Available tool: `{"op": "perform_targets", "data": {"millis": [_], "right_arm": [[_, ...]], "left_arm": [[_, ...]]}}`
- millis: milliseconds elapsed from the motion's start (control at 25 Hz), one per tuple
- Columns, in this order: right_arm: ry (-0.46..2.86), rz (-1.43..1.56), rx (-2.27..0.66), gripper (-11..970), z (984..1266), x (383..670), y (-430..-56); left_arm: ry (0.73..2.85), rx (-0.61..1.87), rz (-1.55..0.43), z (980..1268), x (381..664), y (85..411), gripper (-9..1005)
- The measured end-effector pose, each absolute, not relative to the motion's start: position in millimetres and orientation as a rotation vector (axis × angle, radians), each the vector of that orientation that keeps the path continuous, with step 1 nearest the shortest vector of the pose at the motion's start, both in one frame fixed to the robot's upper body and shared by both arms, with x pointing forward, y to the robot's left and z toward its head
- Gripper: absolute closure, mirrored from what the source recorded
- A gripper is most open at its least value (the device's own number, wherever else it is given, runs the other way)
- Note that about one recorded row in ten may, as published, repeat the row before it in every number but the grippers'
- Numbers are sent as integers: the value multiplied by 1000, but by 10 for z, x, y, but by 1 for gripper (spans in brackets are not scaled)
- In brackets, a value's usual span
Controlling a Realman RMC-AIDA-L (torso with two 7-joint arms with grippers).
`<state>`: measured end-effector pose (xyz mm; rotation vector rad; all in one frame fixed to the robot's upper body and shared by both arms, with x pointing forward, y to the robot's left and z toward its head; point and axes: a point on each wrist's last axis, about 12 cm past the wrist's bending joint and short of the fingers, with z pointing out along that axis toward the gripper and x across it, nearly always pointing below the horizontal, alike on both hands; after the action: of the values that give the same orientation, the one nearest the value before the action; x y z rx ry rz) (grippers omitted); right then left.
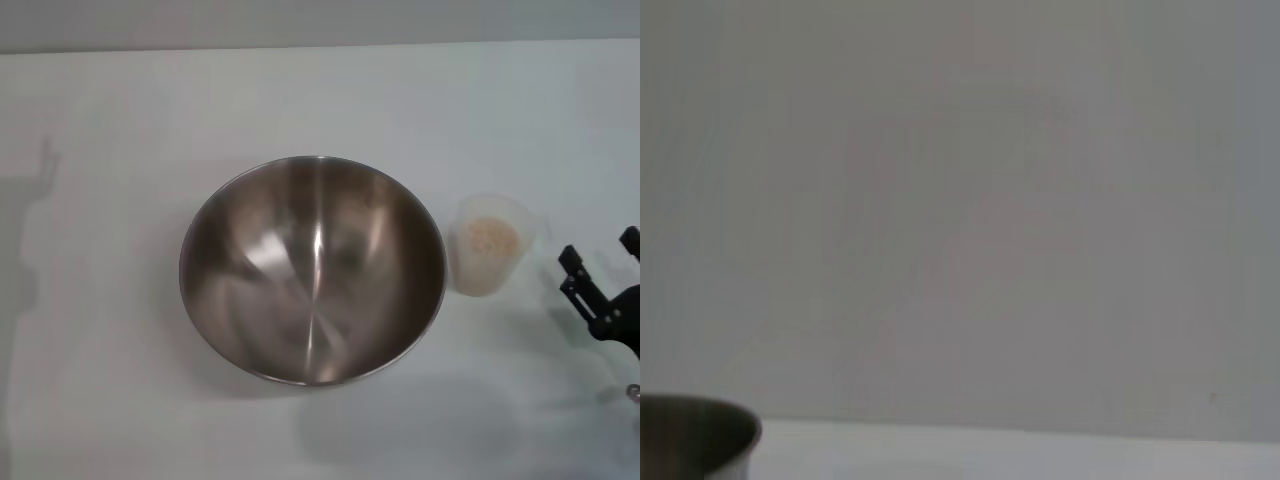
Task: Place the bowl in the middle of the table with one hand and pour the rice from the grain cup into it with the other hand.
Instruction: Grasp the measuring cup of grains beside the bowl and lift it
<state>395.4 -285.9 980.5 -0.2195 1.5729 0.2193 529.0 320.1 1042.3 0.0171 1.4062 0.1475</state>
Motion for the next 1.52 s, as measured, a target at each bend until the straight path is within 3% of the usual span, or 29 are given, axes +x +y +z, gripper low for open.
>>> {"op": "perform_targets", "data": {"millis": [1520], "right_arm": [[1647, 215, -267, 209, 9762, 4299, -2796]], "left_arm": [[1402, 25, 143, 10426, 5277, 3200, 176]]}}
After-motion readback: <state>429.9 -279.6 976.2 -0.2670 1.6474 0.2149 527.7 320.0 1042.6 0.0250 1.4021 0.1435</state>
